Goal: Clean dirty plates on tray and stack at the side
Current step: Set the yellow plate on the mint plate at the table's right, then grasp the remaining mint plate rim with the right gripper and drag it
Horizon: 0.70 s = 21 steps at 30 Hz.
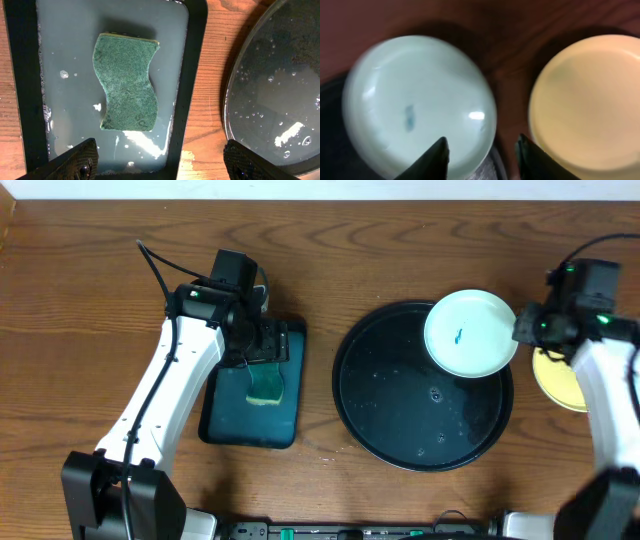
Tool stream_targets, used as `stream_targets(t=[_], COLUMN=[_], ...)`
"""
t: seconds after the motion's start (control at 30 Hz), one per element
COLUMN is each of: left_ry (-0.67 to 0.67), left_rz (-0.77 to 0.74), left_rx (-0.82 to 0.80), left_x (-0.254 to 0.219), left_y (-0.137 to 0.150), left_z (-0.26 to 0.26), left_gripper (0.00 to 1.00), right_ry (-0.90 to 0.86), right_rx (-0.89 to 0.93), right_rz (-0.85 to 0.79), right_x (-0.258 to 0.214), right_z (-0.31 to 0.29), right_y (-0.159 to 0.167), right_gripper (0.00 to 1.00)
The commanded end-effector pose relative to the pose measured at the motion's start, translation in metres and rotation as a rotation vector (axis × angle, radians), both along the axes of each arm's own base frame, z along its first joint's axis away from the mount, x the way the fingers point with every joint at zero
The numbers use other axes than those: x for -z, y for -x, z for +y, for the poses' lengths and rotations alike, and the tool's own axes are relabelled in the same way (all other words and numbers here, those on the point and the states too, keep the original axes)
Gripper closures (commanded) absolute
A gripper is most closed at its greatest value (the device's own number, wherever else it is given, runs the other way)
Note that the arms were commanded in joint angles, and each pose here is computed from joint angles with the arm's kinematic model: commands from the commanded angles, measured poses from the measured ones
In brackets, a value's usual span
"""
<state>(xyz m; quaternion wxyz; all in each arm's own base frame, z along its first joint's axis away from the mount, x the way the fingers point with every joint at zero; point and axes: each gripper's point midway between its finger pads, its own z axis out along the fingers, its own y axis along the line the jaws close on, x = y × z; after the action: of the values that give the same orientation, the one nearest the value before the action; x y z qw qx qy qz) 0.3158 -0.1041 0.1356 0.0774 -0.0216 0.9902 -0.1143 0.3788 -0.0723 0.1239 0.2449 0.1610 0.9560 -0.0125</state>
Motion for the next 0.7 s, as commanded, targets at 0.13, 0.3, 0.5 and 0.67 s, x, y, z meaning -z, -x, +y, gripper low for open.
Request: stream_targets(t=[0.13,0.3,0.5,0.67], left_ry=[0.008,0.008,0.008,0.008], left_rz=[-0.009,-0.009,-0.009,-0.009], left_rx=[0.006,0.006,0.006,0.006], left_x=[-0.004,-0.004,-0.004,-0.004], left_y=[-0.001,-0.001,-0.001,-0.001], left_z=[0.0,0.0,0.0,0.0], left_gripper=[0.19,0.19,0.19,0.19], right_ry=[0.072,-0.075,-0.056,-0.067], right_rx=[0.027,-0.035,-0.021,-0.033], right_rz=[0.094,0.165,0.221,0.138], right_x=[0.053,0.084,0.081,0.034], right_z=[-0.019,0.008,0.005,0.012], right_y=[-0.011,-0.007,0.009,0.016], right_gripper=[0.6,0.77,0.99,0.99])
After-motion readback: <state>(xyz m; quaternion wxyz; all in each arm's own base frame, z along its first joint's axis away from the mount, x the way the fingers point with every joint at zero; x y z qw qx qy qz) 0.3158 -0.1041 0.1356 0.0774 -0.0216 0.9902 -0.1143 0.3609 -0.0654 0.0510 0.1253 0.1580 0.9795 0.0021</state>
